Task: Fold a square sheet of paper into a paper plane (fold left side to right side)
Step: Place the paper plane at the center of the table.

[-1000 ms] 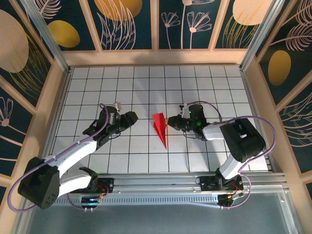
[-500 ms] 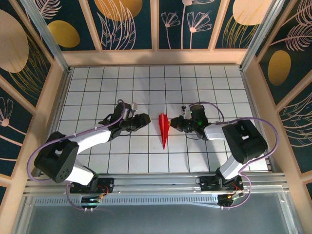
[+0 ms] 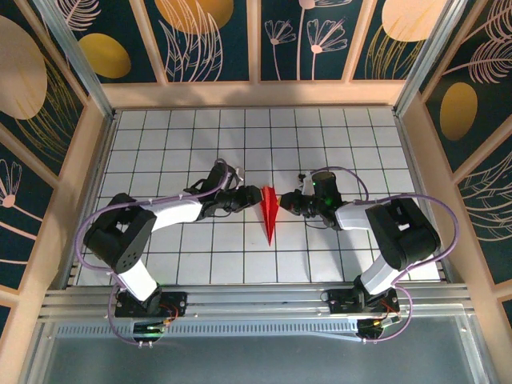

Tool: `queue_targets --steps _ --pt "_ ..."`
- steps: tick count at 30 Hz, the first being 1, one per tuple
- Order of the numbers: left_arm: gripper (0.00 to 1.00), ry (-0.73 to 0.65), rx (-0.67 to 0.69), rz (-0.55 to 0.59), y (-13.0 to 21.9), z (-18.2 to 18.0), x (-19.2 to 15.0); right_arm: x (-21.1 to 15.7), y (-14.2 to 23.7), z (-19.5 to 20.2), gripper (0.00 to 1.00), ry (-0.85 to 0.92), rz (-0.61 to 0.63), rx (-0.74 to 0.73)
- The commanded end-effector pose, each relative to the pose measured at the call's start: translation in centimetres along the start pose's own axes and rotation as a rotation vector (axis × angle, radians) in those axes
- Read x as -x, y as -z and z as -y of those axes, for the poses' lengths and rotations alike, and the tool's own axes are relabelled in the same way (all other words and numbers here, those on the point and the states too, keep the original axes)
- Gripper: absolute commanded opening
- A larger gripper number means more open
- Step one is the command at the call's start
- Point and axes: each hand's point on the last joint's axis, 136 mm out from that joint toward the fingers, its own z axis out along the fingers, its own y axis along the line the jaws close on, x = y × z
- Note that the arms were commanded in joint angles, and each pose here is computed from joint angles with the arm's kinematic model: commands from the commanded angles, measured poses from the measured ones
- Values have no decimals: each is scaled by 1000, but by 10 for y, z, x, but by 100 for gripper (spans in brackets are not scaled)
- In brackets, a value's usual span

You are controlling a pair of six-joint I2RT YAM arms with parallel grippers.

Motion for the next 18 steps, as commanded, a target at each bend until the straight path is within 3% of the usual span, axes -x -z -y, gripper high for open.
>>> queue_targets --steps 1,18 --pt "46 -21 8 -39 -10 0 -4 9 4 -8 0 31 22 10" --pt "24 -18 47 -81 -31 -14 -13 5 1 -4 0 24 5 5"
